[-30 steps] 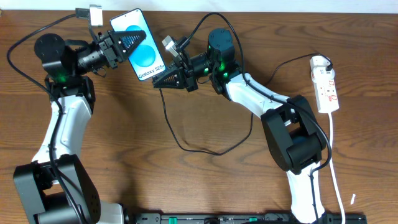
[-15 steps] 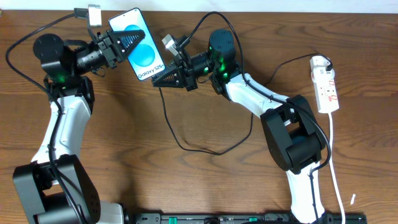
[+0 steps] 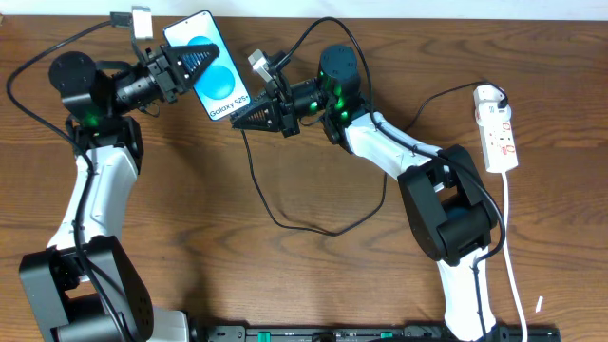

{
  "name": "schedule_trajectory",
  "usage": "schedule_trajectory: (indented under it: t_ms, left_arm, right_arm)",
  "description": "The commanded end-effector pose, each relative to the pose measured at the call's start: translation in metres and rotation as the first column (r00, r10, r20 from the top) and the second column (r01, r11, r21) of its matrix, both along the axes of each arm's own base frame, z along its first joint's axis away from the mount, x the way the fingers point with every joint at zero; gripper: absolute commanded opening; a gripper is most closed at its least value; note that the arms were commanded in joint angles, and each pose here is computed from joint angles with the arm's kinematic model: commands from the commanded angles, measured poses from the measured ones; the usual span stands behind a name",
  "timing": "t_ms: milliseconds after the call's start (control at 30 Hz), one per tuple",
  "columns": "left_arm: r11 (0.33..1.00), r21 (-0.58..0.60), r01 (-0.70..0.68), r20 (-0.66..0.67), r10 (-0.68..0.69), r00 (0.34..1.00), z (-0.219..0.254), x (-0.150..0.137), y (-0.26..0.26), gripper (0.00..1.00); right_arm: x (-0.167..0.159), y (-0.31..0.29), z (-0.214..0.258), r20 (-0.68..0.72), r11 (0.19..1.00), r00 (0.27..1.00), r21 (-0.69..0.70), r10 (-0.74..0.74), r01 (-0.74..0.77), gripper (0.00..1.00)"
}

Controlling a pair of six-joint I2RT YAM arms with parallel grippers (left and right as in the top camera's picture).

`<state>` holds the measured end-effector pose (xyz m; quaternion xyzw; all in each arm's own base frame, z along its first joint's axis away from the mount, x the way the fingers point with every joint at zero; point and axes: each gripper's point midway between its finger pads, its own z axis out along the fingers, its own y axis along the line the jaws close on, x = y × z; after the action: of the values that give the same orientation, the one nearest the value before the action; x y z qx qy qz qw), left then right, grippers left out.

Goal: Plug charger to phone and switch on socket

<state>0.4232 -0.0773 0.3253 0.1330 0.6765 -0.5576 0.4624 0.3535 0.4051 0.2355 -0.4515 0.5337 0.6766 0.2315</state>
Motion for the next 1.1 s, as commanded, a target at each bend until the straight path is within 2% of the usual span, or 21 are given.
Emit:
schedule_trajectory:
  t_ms: [0,1067]
  left_arm:
    - [0.997,0.030,0.071,0.043,-0.072,0.996,0.0076,-0.0140,-0.0084,0.08]
    - [0.997,0.031,0.074,0.042,-0.076,0.996,0.0073,-0.0145,-0.0087,0.07]
  right_arm:
    - [0.0181,0.0018,0.0189,0.027,0.994,0.994,0.039,-0.106,0.105,0.01]
    - [0.0192,0.0011,0.0245,0.026,0.992,0.993,0.054,-0.115,0.113,0.02]
